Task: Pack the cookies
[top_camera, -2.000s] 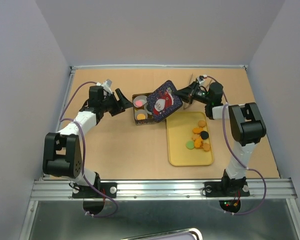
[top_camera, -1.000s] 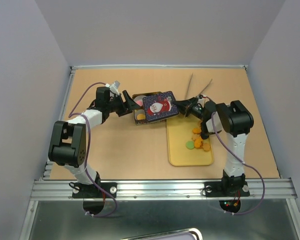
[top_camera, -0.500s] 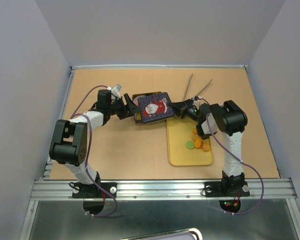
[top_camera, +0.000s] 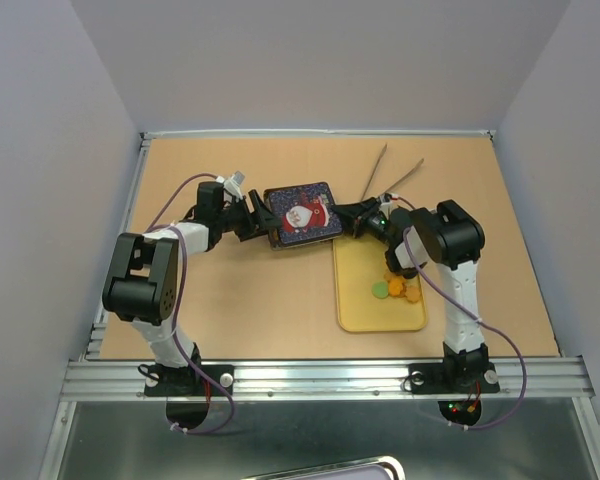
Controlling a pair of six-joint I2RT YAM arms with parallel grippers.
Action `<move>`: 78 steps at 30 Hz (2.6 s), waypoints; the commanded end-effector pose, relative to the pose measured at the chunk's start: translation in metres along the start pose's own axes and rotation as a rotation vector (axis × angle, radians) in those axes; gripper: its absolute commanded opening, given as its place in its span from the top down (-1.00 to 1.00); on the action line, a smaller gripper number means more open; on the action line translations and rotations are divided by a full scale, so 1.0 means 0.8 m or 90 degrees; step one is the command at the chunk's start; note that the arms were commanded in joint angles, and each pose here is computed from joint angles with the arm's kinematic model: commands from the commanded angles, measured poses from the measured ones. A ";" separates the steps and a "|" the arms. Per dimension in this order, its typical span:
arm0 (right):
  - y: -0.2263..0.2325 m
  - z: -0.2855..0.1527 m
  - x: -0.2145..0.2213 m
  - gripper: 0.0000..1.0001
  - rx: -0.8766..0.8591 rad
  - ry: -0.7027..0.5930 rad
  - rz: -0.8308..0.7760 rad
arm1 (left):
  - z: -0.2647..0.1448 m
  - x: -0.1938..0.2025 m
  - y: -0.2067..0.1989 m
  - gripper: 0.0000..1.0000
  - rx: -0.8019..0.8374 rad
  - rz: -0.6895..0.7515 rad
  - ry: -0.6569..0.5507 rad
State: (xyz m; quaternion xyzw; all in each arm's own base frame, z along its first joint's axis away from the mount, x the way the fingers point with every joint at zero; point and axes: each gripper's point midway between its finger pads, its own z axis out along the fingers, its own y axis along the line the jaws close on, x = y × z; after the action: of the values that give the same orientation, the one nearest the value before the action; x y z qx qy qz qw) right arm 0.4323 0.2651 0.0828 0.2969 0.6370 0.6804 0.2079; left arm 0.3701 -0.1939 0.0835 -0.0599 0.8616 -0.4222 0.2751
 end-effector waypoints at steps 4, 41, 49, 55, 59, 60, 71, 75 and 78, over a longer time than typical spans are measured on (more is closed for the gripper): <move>-0.054 0.000 0.013 0.17 0.085 0.011 0.005 | 0.007 0.003 -0.010 -0.54 0.035 0.027 0.011; -0.060 0.060 0.068 0.14 0.371 0.102 -0.169 | 0.015 -0.002 -0.016 -0.52 0.065 0.036 0.011; -0.061 0.061 0.071 0.15 0.384 0.110 -0.174 | 0.015 -0.001 -0.018 -0.52 0.071 0.037 0.013; -0.060 0.067 0.081 0.15 0.383 0.126 -0.187 | 0.014 0.000 -0.017 -0.51 0.072 0.036 0.014; -0.064 0.067 0.084 0.15 0.389 0.130 -0.190 | 0.013 0.001 -0.019 -0.51 0.073 0.037 0.013; -0.064 0.066 0.085 0.15 0.388 0.131 -0.190 | 0.013 0.001 -0.018 -0.51 0.072 0.037 0.014; -0.066 0.069 0.099 0.15 0.389 0.154 -0.198 | 0.011 0.000 -0.019 -0.51 0.070 0.039 0.010; -0.065 0.072 0.108 0.15 0.392 0.165 -0.212 | 0.011 -0.005 -0.020 -0.51 0.068 0.041 0.004; -0.061 0.072 0.113 0.16 0.393 0.166 -0.226 | 0.012 -0.006 -0.021 -0.44 0.067 0.040 0.004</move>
State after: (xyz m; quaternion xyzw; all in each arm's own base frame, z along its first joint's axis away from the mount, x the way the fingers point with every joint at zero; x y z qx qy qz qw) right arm 0.4786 0.3129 0.0738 0.2083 0.8332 0.4401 0.2623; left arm 0.3731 -0.1890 0.0691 -0.0649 0.8645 -0.4216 0.2660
